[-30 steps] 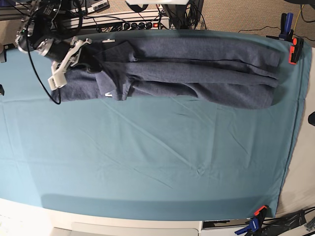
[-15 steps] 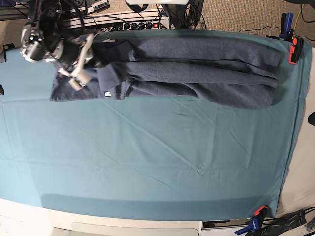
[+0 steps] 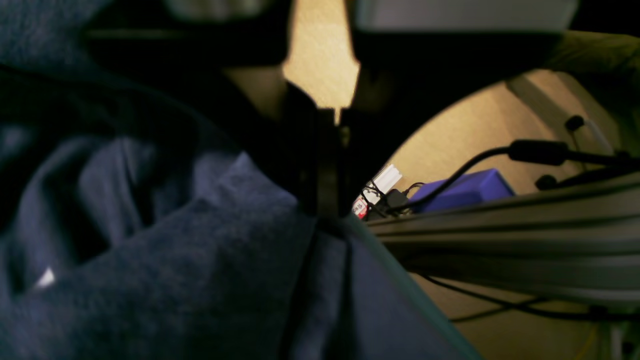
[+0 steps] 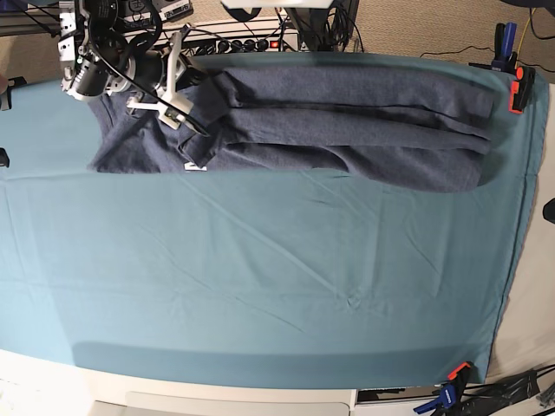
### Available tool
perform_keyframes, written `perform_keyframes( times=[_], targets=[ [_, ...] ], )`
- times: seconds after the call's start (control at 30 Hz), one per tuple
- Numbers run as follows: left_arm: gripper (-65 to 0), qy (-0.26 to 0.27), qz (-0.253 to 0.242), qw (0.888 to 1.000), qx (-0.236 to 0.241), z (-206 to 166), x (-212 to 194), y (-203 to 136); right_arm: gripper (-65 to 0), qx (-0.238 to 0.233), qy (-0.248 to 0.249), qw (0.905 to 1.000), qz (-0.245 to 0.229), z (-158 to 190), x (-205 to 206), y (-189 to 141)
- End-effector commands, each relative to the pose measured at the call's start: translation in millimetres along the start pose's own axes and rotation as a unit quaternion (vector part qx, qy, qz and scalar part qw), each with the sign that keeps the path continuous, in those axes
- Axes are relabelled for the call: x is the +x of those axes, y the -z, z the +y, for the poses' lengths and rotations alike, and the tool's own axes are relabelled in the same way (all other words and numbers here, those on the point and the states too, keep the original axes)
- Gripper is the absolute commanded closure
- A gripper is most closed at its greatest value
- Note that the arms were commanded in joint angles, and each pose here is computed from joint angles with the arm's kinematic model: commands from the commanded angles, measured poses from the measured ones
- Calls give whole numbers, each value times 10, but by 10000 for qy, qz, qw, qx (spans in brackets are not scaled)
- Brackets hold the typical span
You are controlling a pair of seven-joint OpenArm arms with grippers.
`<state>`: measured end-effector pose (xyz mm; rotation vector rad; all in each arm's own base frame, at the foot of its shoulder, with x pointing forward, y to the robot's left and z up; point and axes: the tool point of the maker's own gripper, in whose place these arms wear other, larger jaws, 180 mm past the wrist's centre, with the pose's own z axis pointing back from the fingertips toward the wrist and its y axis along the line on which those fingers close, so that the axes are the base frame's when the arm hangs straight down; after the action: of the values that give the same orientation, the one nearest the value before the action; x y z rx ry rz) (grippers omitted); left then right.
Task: Fold the T-shirt properly
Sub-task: 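Lift and fold the held end over toward the shirt's middle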
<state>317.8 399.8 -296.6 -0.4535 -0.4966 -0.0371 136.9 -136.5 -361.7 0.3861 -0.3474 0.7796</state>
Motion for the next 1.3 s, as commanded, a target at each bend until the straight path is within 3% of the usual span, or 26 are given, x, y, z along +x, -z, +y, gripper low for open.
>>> perform_keyframes(
  times=[0.0, 0.47, 0.73, 0.9, 1.07, 1.27],
  targets=[
    [-241, 78, -289, 9995, 96, 27, 178, -192, 0, -126, -71, 9999, -84, -60, 42, -67],
    [-241, 79, -292, 9995, 96, 27, 180, -192, 0, -946, 260, 9951, -125, -489, -49, -352],
    [-241, 79, -290, 9995, 96, 27, 179, -192, 0, -1291, 221, 9912, 194, -606, -165, -375],
    [-241, 78, -289, 9995, 96, 27, 178, -192, -250, -1280, 237, 9914, 158, -598, -156, -365],
    [-241, 79, -290, 9995, 96, 27, 179, -192, -260, -1297, 212, 9913, 16, -610, -97, -370],
    [-241, 79, -296, 9995, 98, 28, 182, -194, -260, -1425, 53, 9859, -870, -655, 252, -454]
  ],
)
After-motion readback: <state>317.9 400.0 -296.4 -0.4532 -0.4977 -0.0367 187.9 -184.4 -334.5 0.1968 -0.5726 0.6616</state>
